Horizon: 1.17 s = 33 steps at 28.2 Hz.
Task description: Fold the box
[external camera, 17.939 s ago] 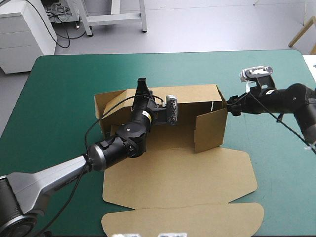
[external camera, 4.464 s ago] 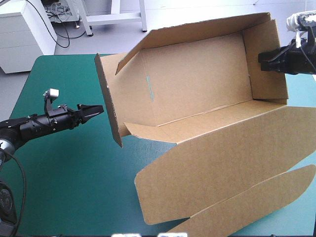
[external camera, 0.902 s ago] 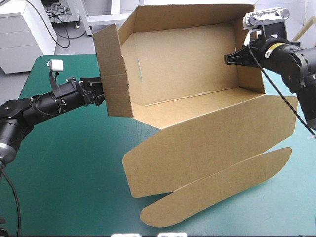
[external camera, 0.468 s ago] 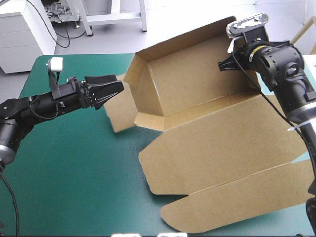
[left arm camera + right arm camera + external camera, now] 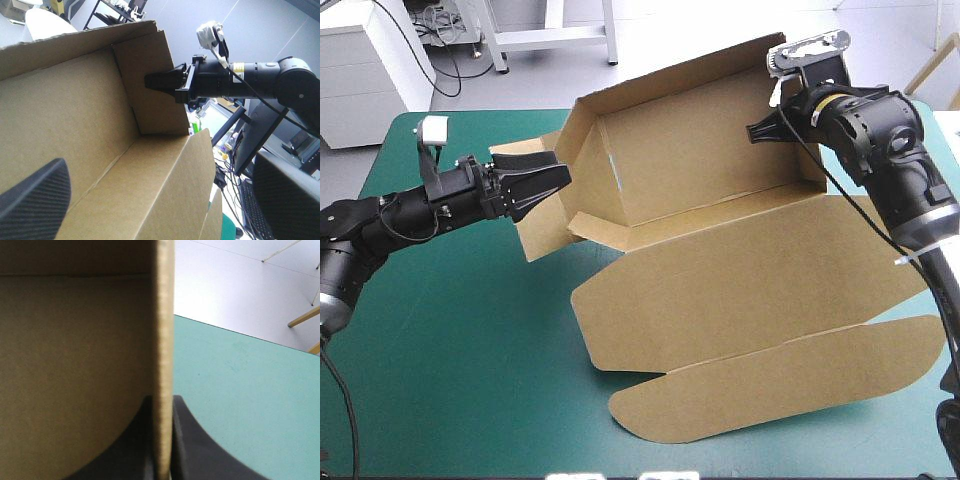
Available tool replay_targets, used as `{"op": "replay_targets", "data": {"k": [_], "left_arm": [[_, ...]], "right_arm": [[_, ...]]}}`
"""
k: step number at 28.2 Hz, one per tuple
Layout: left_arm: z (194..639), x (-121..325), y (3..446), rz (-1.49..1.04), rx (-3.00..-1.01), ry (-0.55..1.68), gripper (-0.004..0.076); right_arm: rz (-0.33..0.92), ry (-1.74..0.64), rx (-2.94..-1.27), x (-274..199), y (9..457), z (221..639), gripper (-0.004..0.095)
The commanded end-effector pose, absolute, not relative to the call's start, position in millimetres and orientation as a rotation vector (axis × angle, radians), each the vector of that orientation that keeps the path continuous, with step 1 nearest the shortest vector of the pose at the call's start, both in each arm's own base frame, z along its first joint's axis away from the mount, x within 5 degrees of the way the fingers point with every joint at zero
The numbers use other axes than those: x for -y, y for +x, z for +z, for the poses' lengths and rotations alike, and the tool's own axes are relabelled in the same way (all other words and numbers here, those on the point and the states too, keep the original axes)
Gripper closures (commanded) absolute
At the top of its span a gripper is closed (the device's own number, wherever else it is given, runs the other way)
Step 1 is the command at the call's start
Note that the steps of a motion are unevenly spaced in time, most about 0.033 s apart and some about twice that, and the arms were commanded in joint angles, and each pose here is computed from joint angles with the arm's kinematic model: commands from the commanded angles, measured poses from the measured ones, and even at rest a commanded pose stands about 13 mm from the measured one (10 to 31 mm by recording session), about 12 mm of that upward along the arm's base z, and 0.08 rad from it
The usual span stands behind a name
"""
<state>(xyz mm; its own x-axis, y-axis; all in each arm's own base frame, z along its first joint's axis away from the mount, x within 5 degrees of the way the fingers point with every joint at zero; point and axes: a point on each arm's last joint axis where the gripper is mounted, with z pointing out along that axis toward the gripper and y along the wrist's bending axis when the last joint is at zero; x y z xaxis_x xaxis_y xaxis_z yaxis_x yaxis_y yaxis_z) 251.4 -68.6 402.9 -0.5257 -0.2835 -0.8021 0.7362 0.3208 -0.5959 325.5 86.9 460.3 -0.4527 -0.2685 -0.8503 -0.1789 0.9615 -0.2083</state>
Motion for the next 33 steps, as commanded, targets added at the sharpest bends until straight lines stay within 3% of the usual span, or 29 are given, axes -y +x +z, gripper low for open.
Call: {"op": "replay_targets", "data": {"k": [1, 11, 14, 19, 23, 26, 29, 33], "left_arm": [[425, 72, 235, -1.468, -1.536, 0.501, -0.0001], [436, 72, 234, -1.446, -1.509, 0.532, 0.0008], [455, 73, 231, -1.409, -1.510, 0.580, 0.0083], [486, 74, 222, -1.259, -1.548, 0.692, 0.0333], [503, 72, 216, -1.055, -1.603, 0.797, 0.0475], [508, 66, 216, -0.877, -1.722, 0.775, 0.0491], [508, 44, 225, -0.521, -1.941, 0.607, 0.0491], [500, 25, 231, -0.302, -2.073, 0.443, 0.0491]], "right_arm": [[-0.089, -0.296, -1.902, -82, 311, 491, 0.0922], [-0.130, -0.288, -1.883, -77, 305, 498, 0.0922], [-0.130, -0.284, -1.874, -75, 300, 502, 0.0922], [-0.134, -0.280, -1.886, -73, 297, 503, 0.0922], [-0.143, -0.278, -1.891, -72, 294, 504, 0.0922], [-0.160, -0.273, -1.884, -69, 290, 507, 0.0922], [-0.167, -0.260, -1.862, -66, 283, 513, 0.0922], [-0.169, -0.258, -1.857, -65, 280, 515, 0.0922]]}}
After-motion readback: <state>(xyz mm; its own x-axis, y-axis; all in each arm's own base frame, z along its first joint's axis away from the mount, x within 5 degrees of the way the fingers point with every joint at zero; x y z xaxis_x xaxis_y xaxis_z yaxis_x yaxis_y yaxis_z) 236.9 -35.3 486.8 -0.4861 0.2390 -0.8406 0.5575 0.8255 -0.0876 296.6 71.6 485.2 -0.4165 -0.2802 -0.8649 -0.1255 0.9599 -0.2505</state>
